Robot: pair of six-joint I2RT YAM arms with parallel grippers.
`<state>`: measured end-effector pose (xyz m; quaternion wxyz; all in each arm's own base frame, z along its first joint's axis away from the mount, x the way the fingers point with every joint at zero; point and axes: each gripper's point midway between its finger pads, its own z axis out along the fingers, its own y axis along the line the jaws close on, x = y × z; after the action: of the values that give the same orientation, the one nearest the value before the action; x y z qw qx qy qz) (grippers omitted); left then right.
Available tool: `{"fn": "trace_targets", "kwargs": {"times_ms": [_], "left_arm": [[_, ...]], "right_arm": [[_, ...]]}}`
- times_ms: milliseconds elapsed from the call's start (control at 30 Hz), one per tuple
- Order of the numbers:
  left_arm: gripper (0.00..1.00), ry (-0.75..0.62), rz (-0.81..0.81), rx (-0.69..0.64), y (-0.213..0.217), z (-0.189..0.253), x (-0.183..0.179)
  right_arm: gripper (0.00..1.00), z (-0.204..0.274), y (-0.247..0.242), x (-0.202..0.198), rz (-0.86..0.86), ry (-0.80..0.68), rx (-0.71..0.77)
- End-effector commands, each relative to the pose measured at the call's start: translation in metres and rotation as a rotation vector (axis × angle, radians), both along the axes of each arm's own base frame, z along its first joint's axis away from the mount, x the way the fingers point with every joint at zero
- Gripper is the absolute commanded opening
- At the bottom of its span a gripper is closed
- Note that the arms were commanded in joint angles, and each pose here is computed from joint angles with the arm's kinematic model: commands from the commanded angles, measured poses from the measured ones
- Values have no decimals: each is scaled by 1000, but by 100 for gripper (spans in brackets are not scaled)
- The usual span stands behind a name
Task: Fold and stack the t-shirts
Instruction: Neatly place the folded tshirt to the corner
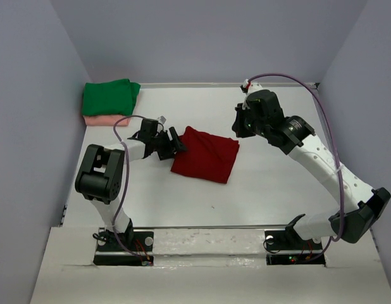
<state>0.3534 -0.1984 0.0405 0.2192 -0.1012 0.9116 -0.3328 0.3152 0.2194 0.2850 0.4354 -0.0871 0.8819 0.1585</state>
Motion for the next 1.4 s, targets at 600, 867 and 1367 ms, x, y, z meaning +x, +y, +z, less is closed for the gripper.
{"fn": "trace_targets", "kwargs": {"times_ms": [600, 867, 1367], "left_arm": [[62, 147, -135, -113, -37, -37, -35], [45, 146, -134, -86, -39, -42, -23], [0, 66, -138, 76, -29, -14, 3]], "right_arm": [[0, 12, -5, -8, 17, -43, 5], [0, 11, -12, -12, 2, -50, -5], [0, -3, -16, -15, -4, -28, -27]]}}
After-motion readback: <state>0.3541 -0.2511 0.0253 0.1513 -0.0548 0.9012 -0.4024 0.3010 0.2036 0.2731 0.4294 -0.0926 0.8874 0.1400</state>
